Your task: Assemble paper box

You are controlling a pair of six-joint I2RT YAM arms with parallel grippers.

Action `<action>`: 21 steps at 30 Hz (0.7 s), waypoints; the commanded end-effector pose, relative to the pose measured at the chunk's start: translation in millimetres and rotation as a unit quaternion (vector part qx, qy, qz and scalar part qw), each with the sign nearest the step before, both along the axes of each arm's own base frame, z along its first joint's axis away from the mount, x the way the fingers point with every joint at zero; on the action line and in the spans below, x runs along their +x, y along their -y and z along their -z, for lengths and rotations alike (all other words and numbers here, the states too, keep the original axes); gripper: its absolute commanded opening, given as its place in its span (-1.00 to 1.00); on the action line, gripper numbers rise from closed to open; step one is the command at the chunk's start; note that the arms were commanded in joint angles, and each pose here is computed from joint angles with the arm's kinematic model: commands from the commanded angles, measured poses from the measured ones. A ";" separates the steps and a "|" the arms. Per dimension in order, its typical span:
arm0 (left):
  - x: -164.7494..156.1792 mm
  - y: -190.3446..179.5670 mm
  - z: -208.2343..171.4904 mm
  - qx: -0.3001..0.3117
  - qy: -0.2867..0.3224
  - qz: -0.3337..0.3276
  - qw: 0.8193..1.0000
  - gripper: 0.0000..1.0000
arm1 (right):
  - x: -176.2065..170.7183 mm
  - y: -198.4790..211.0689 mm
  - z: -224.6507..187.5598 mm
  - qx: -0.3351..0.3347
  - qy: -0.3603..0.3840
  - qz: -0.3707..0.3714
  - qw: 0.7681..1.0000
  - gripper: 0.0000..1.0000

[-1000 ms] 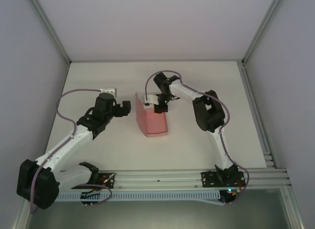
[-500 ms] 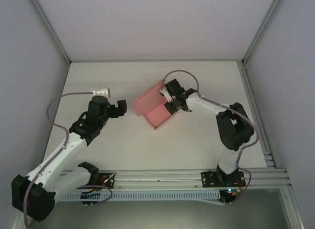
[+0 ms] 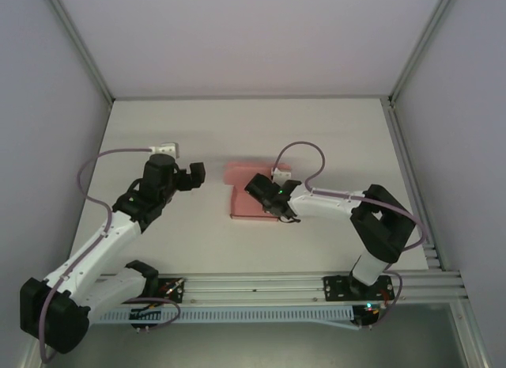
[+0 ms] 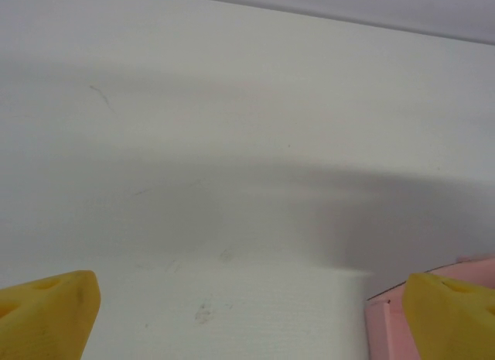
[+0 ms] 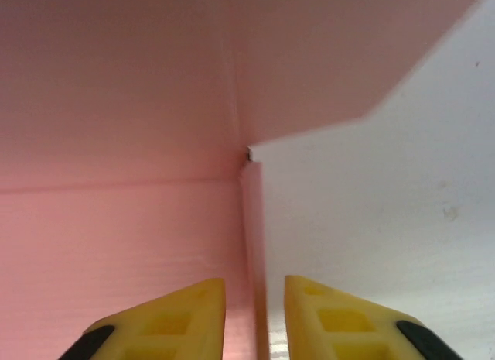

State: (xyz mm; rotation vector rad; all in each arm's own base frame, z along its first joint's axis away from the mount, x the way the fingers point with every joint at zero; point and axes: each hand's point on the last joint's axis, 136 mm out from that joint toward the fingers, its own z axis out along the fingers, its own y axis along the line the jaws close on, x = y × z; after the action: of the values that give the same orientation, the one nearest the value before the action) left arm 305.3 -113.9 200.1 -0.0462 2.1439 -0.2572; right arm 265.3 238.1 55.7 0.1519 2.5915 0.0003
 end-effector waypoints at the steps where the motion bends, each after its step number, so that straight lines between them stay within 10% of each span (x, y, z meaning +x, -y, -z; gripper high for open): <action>1: 2.8 11.4 -6.6 -0.012 0.009 0.032 0.999 0.99 | 9.0 4.3 -9.0 -0.005 0.029 0.036 0.999 -0.35; 9: 4.4 45.1 0.0 0.000 0.007 0.139 0.990 0.99 | 14.4 7.4 -51.9 0.010 0.084 -0.002 0.996 0.16; 14: 3.0 85.3 10.1 0.027 0.011 0.278 0.960 0.99 | 27.5 1.8 -106.6 0.017 0.179 -0.154 0.972 0.93; 21: 19.9 118.8 29.8 0.055 0.001 0.373 0.926 0.95 | 35.0 7.9 -143.2 0.047 0.235 -0.365 0.899 0.98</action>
State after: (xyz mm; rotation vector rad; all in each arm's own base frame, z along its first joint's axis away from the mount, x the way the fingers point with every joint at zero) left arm 317.2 -212.3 156.8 0.6704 2.1950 -0.5253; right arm 311.0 204.2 191.6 -0.2821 2.1561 0.2987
